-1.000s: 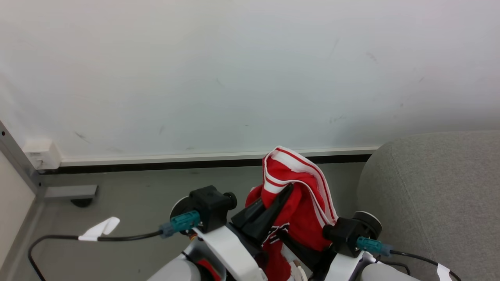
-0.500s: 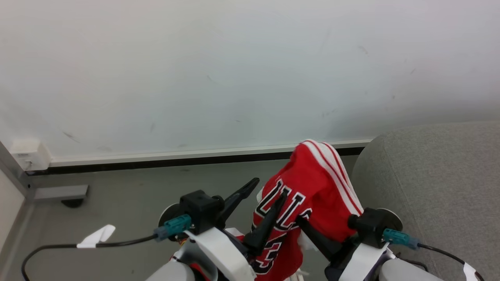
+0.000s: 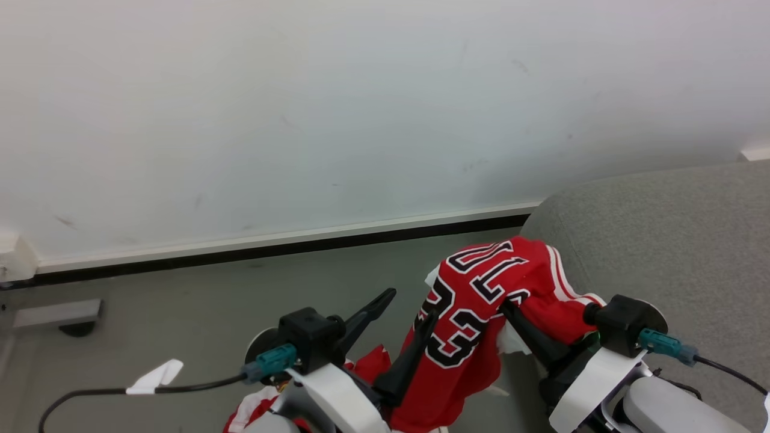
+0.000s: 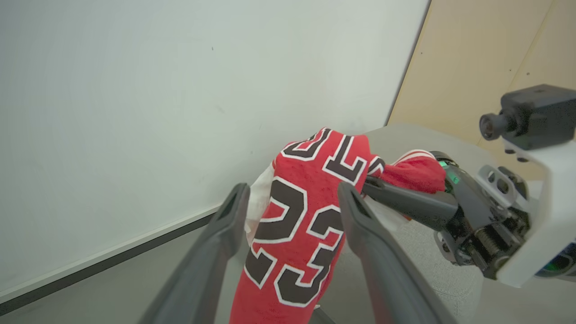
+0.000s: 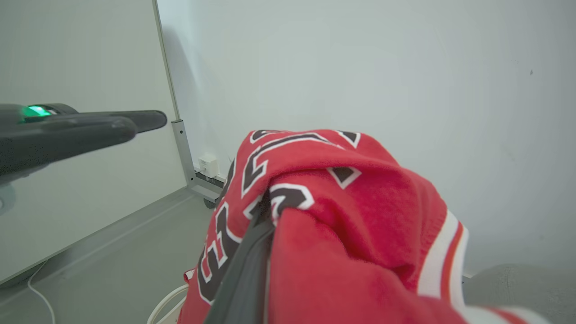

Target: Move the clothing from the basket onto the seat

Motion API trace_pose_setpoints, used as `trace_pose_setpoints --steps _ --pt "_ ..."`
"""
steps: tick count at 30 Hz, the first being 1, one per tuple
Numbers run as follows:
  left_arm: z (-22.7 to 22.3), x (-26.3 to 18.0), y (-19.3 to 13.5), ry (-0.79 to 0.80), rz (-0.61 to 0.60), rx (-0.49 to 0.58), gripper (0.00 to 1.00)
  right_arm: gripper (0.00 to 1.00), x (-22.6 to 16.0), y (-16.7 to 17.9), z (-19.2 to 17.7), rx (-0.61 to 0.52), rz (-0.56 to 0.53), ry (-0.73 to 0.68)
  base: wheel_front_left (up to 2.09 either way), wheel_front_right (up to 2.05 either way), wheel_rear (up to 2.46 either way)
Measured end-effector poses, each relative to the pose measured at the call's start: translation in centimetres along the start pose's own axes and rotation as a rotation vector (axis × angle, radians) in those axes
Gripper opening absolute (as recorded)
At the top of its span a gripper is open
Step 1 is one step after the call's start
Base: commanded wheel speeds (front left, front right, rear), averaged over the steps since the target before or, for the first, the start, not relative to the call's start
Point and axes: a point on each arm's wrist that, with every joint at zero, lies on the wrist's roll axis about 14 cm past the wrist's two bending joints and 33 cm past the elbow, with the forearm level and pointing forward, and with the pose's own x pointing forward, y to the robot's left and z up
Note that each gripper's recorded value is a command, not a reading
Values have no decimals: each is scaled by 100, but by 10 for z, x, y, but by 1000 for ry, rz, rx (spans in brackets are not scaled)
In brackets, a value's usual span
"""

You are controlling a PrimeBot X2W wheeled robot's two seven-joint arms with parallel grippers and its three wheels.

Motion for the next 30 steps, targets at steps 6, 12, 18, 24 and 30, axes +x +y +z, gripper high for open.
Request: trace_pose_setpoints --steps 6,12,18,24,30 --pt "-8 14 -19 16 -75 -15 100 0 -20 -29 12 -22 -97 -30 0 0 0" --pt "-16 29 -41 28 -164 -29 100 0 -48 -55 20 -52 -198 -45 0 0 0" --pt "-22 43 -69 40 -266 -49 100 0 -81 -78 26 -71 -307 -52 0 0 0" --pt "-29 54 -97 53 -367 -68 100 0 -115 -98 31 -87 -414 -58 0 0 0" --pt "-36 61 -115 66 -436 -90 100 0 -142 -114 32 -91 -500 -55 0 0 0"
